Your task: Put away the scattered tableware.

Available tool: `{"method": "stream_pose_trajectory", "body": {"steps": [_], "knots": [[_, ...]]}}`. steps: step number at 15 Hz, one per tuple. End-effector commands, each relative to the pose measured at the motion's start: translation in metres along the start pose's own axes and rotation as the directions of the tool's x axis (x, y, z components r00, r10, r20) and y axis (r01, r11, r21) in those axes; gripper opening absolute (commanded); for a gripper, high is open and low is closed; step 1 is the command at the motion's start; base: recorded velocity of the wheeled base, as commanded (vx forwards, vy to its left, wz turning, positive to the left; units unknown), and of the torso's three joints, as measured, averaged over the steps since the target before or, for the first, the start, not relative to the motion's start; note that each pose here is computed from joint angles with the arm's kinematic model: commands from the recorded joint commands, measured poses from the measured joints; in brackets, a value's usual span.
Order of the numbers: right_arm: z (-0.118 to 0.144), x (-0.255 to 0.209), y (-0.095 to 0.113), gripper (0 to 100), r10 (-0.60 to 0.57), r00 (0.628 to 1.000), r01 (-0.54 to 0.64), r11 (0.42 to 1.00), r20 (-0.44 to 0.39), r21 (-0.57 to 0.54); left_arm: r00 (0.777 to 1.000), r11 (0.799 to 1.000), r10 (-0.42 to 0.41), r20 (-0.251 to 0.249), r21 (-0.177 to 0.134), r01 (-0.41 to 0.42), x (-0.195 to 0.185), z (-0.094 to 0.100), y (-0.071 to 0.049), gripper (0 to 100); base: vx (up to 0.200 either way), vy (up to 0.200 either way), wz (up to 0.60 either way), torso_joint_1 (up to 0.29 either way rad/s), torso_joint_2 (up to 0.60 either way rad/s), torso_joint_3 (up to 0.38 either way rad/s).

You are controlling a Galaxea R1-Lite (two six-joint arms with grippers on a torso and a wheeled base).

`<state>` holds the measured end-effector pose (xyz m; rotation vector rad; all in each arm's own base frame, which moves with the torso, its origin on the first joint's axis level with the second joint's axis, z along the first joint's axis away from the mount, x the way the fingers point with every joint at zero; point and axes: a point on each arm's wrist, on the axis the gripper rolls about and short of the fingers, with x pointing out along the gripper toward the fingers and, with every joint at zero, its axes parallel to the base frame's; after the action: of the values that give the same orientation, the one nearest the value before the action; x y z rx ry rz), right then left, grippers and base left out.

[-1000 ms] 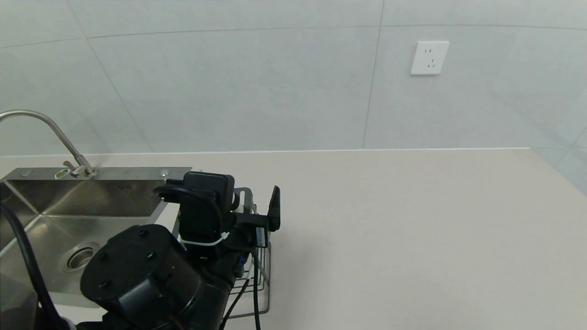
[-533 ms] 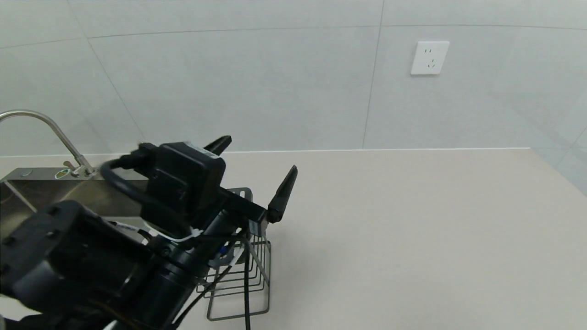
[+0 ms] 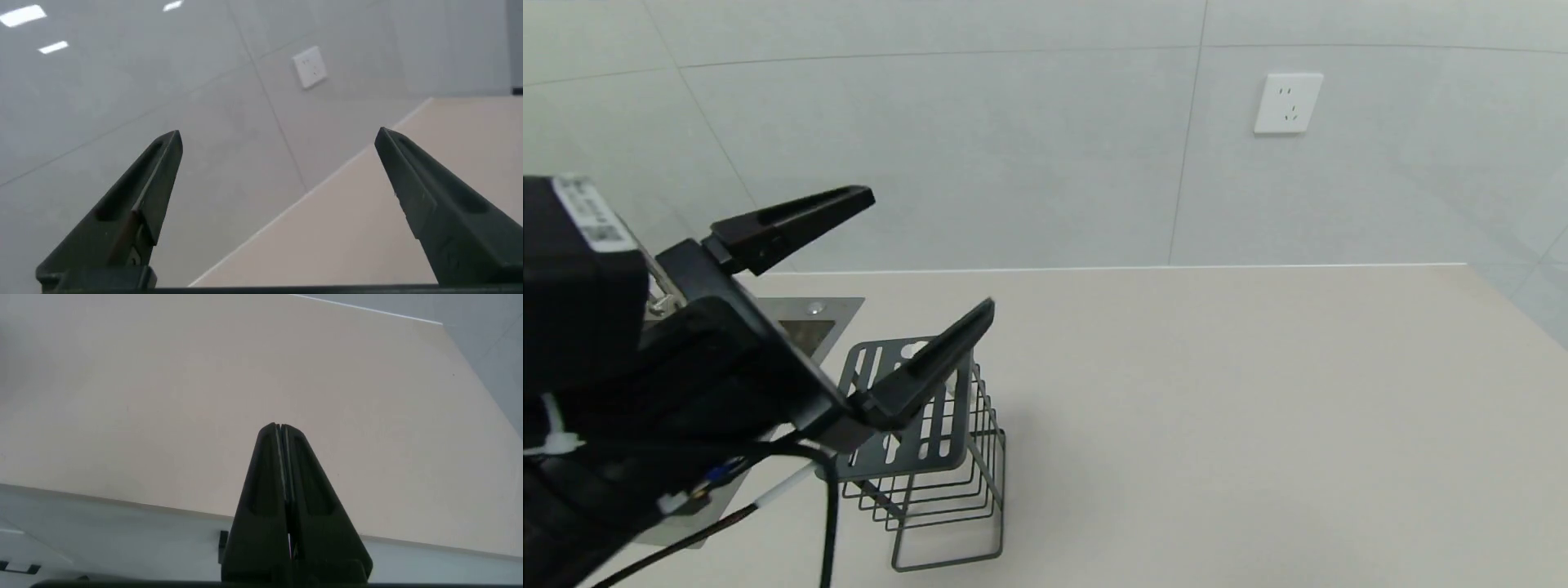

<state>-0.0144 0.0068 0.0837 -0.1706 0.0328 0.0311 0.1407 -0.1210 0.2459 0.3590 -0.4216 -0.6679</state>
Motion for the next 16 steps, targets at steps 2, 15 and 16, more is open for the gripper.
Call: {"method": "stream_pose_trajectory", "body": {"steps": [2, 15, 16], "knots": [[0.0, 0.0, 0.0, 0, 0.001, 1.0, -0.001, 1.0, -0.002, 0.001, 0.998, 0.991, -0.009, 0.055, -0.133, 0.016, -0.061, 0.061, 0.028, 100, 0.0, 0.0, 0.0, 0.0, 0.0, 0.0], [0.0, 0.0, 0.0, 0, -0.006, 1.0, 0.006, 1.0, -0.005, 0.003, 0.844, 0.799, 0.528, -0.099, -0.28, -0.532, -0.212, -0.025, -0.036, 100, 0.0, 0.0, 0.0, 0.0, 0.0, 0.0], [0.0, 0.0, 0.0, 0, -0.013, 1.0, 0.013, 1.0, -0.008, 0.01, 0.828, 0.798, 0.517, -0.217, -0.227, -0.558, -0.221, -0.049, -0.051, 100, 0.0, 0.0, 0.0, 0.0, 0.0, 0.0]]}}
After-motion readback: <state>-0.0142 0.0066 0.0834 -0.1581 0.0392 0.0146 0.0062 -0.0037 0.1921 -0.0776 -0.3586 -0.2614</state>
